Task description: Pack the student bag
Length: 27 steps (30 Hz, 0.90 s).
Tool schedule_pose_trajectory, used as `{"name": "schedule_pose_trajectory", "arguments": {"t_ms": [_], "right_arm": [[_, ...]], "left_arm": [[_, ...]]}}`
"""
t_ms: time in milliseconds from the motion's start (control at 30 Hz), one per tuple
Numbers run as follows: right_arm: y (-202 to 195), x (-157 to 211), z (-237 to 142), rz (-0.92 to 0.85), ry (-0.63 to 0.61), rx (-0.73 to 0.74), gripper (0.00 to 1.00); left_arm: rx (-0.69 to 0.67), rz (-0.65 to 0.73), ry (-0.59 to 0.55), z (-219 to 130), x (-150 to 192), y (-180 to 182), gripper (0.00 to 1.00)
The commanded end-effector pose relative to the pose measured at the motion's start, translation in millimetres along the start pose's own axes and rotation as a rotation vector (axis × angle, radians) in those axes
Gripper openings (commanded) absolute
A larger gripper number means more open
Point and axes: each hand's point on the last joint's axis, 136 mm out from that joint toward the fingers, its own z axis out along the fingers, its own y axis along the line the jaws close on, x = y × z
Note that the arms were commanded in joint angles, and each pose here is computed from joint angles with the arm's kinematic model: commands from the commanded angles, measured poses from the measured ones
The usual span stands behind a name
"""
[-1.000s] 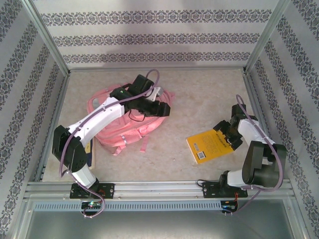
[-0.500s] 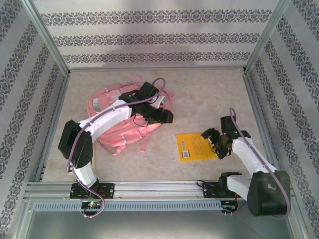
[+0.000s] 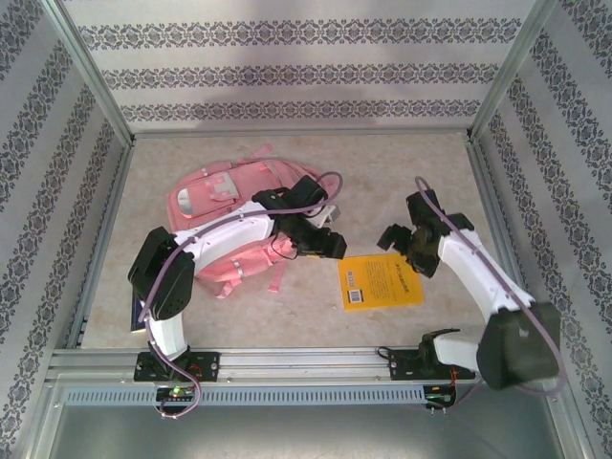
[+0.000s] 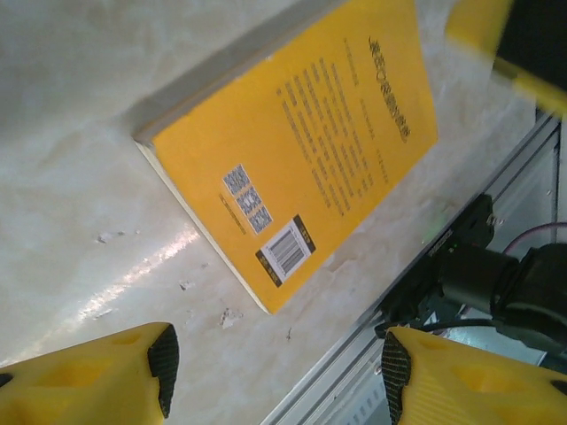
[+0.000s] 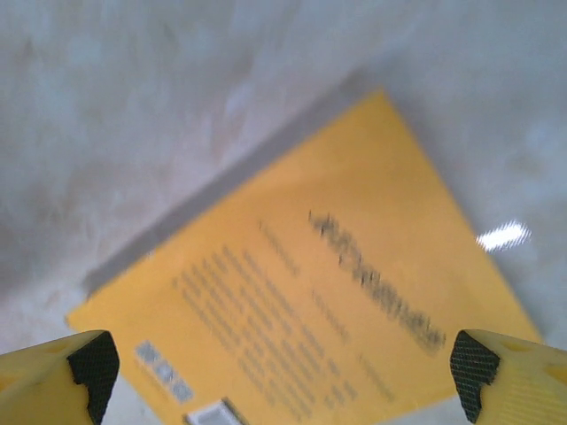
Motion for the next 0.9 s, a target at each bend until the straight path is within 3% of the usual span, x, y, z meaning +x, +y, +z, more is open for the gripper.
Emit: {"name": "schedule_pose_trajectory", "arguments": {"t_ms": [0,167,433,867], "right_arm": [[-33,-18,18,0.017,0.015,0.116,0.98],[-34,-22,39,0.036,0.076,0.036,0.98],[-35,14,62,0.030,0.214,-0.027,0.98],[-1,74,44,0.030,0.342,-0.278,0.95]], "left_arm": [[-0.027,-0.001,0.035,15,12,12,0.63],[-0.022,-0.066,0.041,29,21,24,0.64],[0.014,-0.166,0.106,64,25,35,0.64],[-0.040,-0.239,0.171,87,19,55,0.62]]}}
